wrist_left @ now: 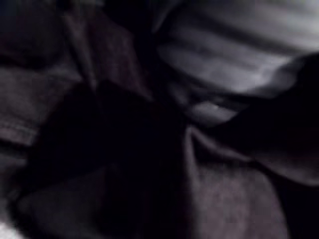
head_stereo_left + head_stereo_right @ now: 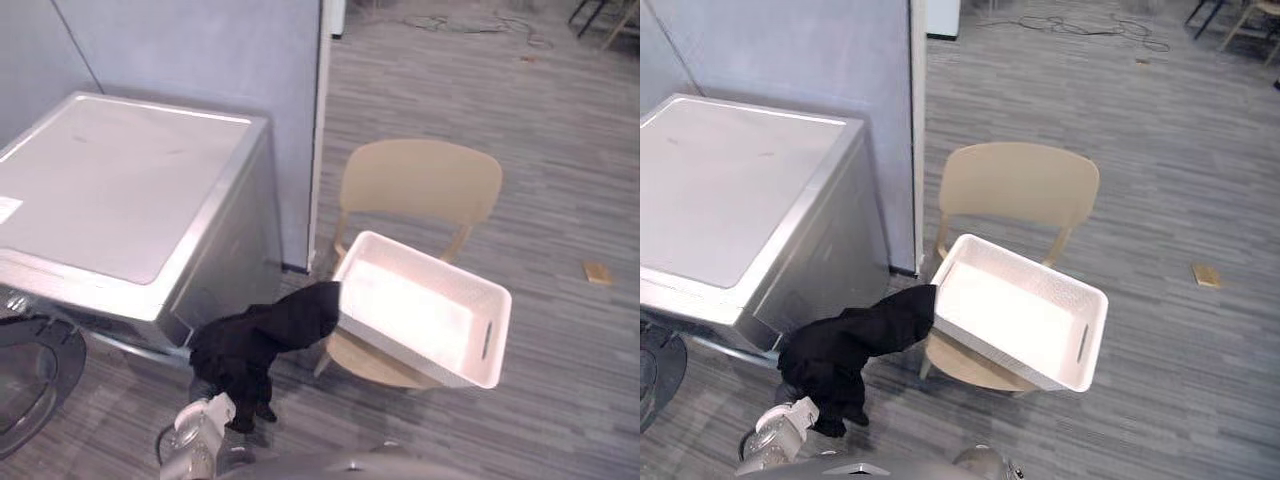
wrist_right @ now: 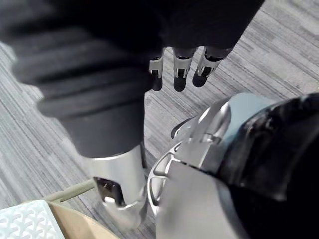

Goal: Pick up the laundry basket with both hands and put the clothes into the washing machine.

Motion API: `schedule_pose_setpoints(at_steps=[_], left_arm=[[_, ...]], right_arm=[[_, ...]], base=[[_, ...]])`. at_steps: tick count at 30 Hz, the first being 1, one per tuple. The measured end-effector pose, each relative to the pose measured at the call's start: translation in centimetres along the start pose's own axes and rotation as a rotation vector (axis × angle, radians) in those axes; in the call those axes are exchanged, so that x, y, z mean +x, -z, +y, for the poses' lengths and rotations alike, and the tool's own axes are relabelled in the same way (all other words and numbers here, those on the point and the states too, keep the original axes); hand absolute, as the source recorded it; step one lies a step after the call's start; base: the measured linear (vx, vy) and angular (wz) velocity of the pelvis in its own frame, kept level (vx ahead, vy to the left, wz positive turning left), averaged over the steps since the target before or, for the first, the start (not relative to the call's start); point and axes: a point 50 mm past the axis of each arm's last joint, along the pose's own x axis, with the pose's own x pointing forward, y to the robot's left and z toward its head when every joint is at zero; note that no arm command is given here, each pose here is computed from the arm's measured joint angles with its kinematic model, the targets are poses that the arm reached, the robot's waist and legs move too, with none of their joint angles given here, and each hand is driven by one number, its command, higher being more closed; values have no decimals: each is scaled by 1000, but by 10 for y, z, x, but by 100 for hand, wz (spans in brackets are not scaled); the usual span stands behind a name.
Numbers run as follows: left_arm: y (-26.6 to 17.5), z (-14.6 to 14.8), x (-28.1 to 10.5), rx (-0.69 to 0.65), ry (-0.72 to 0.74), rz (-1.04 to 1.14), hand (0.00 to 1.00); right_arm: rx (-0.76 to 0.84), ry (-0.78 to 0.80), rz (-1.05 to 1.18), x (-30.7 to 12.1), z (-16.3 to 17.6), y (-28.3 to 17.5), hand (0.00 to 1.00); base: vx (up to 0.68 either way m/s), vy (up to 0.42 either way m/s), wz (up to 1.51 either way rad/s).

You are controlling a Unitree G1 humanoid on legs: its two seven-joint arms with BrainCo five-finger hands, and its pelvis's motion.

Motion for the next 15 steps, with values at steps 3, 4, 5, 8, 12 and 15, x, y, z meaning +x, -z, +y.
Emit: schedule_pose_setpoints(at_steps=[3, 4, 5, 8, 12, 15], left_arm=[[11, 7, -6, 0, -19, 33, 100], [14, 7, -7, -4, -21, 39, 100], [13, 7, -7, -3, -20, 37, 100], [17, 7, -9, 20, -26, 42, 100], [17, 17, -13, -9, -80, 32, 100], [20, 8, -11, 15, -52, 49, 100]], right_arm=[[-16, 1, -11, 1, -1, -4, 0], [-20, -4, -19, 1, 0, -6, 0], [-23, -7, -23, 1, 1, -7, 0], [-56, -46, -65, -1, 12, -16, 0], [-63, -125, -75, -6, 33, -10, 0], [-67, -146, -57, -7, 32, -2, 0]], base=[[-37, 153, 51], [-53, 143, 44], [-79, 208, 50], [-81, 181, 23], [-89, 105, 19], [-55, -35, 69]])
